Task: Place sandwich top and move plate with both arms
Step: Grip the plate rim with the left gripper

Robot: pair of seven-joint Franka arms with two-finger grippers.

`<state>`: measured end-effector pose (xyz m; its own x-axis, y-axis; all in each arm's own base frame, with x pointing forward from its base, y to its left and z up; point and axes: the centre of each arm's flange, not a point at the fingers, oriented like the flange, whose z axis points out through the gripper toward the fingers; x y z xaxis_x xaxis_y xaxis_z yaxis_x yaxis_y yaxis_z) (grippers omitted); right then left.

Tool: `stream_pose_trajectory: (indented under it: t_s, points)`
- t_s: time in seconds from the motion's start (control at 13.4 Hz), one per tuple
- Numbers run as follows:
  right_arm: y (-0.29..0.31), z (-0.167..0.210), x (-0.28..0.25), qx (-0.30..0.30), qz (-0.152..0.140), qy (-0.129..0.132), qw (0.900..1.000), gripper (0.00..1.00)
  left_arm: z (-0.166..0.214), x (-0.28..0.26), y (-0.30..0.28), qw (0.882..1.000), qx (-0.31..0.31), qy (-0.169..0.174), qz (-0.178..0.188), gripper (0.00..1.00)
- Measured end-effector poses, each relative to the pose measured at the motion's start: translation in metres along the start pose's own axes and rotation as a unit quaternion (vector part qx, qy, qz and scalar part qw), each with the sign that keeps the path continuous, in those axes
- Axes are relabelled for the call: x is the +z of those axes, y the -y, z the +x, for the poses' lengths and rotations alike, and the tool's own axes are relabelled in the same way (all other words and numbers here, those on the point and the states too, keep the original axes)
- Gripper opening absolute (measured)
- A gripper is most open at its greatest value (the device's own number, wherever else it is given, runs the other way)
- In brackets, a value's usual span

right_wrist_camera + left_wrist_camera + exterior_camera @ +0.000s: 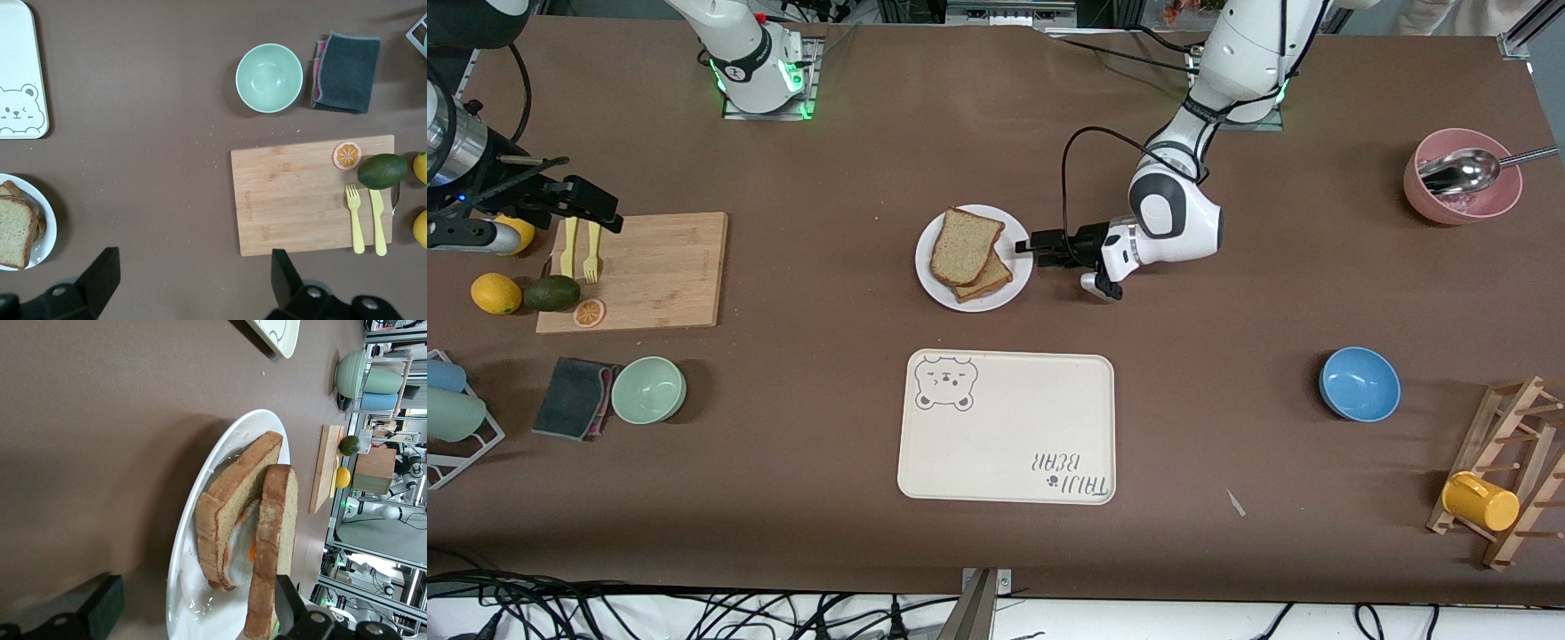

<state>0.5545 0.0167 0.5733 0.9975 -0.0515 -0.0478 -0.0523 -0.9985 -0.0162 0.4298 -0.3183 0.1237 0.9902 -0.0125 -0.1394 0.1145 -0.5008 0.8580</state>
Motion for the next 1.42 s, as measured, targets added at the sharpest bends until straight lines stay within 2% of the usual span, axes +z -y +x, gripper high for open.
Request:
stream_pose_trajectory:
  t_s: [0.07, 0.22, 0.74, 0.89, 0.97, 1.12, 1.42]
  points:
    - [0.000, 0.000, 0.000, 0.000, 0.000, 0.000, 1.000, 1.00, -0.001, 0.002, 0.001, 1.000, -0.001, 0.001, 0.000, 0.98]
    - [0.000, 0.000, 0.000, 0.000, 0.000, 0.000, 1.000, 1.00, -0.006, 0.008, 0.000, 1.000, -0.009, -0.002, -0.007, 0.86]
    - [0.000, 0.000, 0.000, 0.000, 0.000, 0.000, 1.000, 1.00, -0.018, 0.025, 0.003, 1.000, 0.003, -0.007, -0.019, 0.82]
    - [0.000, 0.000, 0.000, 0.000, 0.000, 0.000, 1.000, 1.00, -0.018, 0.026, 0.004, 1.000, 0.003, -0.007, -0.019, 0.70]
    - [0.000, 0.000, 0.000, 0.000, 0.000, 0.000, 1.000, 1.00, -0.018, 0.026, 0.005, 1.000, 0.003, -0.006, -0.018, 0.69]
    - [0.000, 0.000, 0.000, 0.000, 0.000, 0.000, 1.000, 1.00, -0.018, 0.026, 0.007, 1.000, 0.004, -0.006, -0.018, 0.49]
    - [0.000, 0.000, 0.000, 0.000, 0.000, 0.000, 1.000, 1.00, -0.019, 0.027, 0.009, 1.000, 0.003, -0.005, -0.016, 0.46]
